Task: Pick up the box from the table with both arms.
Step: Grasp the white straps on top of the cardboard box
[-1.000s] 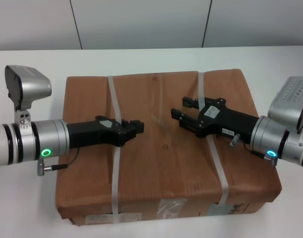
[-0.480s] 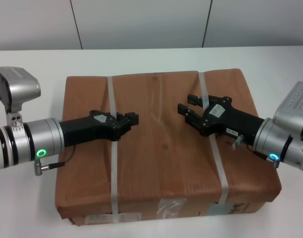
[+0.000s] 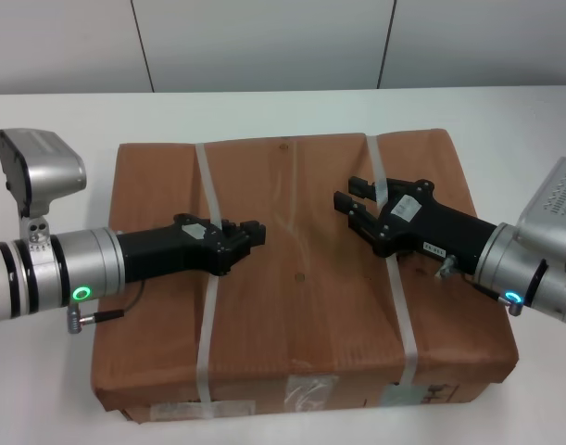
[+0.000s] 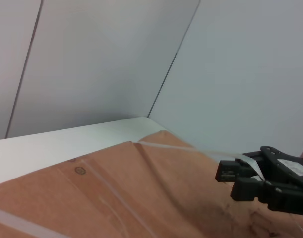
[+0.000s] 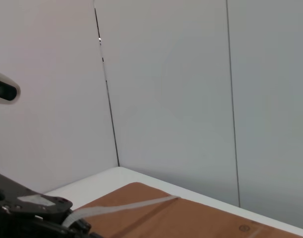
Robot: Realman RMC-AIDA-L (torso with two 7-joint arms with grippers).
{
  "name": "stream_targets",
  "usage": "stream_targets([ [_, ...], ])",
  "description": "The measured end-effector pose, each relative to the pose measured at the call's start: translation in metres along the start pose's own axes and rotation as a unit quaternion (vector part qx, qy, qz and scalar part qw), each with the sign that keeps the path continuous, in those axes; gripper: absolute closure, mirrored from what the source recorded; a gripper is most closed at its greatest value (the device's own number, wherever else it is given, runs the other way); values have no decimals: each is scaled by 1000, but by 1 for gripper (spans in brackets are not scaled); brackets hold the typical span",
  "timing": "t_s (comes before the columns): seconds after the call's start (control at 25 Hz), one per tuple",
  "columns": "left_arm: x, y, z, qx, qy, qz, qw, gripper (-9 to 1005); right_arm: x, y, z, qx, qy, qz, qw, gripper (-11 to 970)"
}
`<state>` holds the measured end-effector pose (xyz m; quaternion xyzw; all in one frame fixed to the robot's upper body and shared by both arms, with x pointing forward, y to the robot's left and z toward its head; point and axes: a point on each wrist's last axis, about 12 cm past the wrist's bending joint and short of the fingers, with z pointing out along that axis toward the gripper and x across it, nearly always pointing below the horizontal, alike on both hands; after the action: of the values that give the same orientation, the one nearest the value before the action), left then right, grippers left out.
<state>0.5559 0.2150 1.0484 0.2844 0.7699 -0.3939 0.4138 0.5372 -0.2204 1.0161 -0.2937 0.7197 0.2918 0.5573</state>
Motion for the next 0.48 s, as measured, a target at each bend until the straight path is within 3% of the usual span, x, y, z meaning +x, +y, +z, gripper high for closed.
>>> stream_targets([
  [0.16,1,-1,1,3,2,1,1000,915,0,1,0,-2,-2,10,1000,639],
  [0.48,2,-4,2,11,7,9,1000,915,1,4,1,-34,25,110,993,705],
])
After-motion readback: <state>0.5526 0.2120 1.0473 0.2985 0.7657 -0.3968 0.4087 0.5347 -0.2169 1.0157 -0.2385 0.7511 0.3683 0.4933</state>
